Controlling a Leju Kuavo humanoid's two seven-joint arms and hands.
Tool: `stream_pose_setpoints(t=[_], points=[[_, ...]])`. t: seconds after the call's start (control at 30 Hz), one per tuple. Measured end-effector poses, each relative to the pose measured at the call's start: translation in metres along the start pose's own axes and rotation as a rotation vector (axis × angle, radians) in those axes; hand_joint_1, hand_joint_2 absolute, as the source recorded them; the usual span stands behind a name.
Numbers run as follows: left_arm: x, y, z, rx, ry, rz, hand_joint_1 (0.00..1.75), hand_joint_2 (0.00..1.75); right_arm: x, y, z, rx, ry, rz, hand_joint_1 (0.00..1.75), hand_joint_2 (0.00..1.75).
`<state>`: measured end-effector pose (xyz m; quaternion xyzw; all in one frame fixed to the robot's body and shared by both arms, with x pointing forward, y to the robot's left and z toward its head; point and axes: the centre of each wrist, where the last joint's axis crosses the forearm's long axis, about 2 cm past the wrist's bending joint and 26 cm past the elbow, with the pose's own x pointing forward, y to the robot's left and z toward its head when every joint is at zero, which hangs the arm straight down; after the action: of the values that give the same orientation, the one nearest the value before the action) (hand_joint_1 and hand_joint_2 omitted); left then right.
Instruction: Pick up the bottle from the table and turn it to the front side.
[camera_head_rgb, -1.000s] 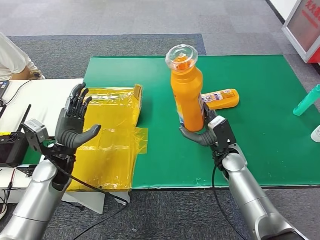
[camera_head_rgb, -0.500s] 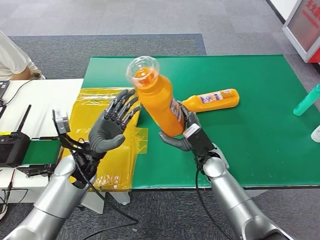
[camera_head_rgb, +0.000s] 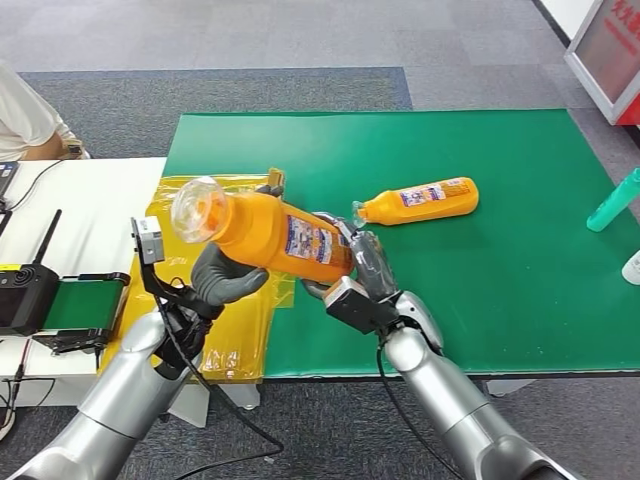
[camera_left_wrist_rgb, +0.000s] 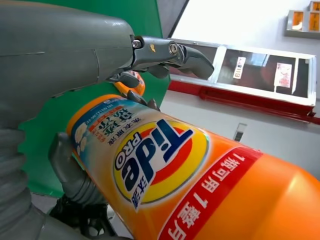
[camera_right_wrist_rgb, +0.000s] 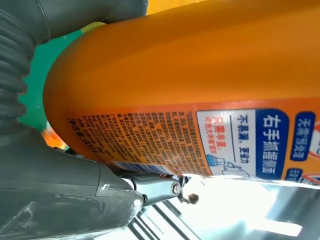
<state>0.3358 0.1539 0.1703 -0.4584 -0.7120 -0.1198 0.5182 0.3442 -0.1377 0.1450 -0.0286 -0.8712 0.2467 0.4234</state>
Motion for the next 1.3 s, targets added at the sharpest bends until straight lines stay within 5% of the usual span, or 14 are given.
stream_pose_setpoints(t=[0.67, 0.93, 1.17, 1.3], points=[[0.001, 0.004, 0.001, -0.016, 0.032, -0.037, 0.00, 1.75, 0.012, 0.016, -0.002, 0.050, -0.031, 0.054, 1.75, 1.75], [0.003, 0.002, -0.004, -0.108, 0.057, -0.096, 0.00, 1.75, 0.009, 0.016, -0.007, 0.169, 0.022, -0.196, 1.75, 1.75], [0.006, 0.005, -0.006, -0.125, 0.063, -0.136, 0.04, 1.75, 0.004, 0.010, -0.014, 0.213, 0.037, -0.267, 1.75, 1.75], [0.006, 0.006, -0.005, -0.118, 0.061, -0.159, 1.75, 1.75, 0.002, 0.009, -0.016, 0.237, 0.050, -0.290, 1.75, 1.75]])
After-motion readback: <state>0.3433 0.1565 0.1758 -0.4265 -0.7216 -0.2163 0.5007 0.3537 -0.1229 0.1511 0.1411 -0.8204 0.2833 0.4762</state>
